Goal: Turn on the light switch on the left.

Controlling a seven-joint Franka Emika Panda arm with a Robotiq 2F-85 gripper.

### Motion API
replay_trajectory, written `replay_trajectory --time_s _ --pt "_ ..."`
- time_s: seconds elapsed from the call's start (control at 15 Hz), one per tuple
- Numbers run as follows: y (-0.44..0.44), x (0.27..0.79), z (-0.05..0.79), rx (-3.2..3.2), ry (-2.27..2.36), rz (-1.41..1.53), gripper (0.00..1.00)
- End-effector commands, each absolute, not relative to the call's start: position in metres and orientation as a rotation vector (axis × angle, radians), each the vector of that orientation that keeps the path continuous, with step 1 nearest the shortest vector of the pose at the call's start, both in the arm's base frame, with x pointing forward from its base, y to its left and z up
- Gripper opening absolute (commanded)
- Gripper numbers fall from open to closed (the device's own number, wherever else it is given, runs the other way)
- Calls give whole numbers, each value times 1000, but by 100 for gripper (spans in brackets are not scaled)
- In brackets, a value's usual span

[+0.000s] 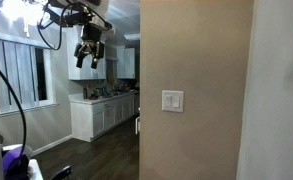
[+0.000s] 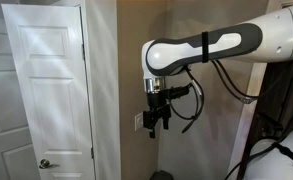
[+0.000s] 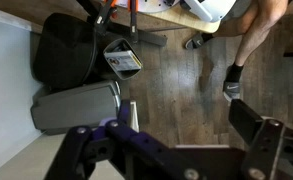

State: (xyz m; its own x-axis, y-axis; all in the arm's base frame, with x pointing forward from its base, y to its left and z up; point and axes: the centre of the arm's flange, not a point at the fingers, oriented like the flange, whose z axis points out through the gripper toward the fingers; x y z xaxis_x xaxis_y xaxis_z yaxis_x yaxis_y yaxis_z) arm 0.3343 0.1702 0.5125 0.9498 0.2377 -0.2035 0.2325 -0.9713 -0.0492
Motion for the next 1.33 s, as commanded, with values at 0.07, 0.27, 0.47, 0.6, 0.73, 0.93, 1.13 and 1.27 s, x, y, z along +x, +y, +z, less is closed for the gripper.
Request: replay_trajectory --time_s 0.07,0.27,0.47,0.6,0.73,0.93,1.13,1.27 --pt "170 334 513 -3077 -371 326 100" --pt "170 334 513 -3077 -371 326 100" --pt "170 334 513 -3077 -371 326 100" --pt "170 334 513 -3077 -371 326 100" --pt "170 334 513 -3077 -371 326 100" --pt "138 343 523 -3005 -326 270 100" --pt "88 361 534 -2906 -249 92 100" --pt "60 377 535 -2861 -213 -57 100"
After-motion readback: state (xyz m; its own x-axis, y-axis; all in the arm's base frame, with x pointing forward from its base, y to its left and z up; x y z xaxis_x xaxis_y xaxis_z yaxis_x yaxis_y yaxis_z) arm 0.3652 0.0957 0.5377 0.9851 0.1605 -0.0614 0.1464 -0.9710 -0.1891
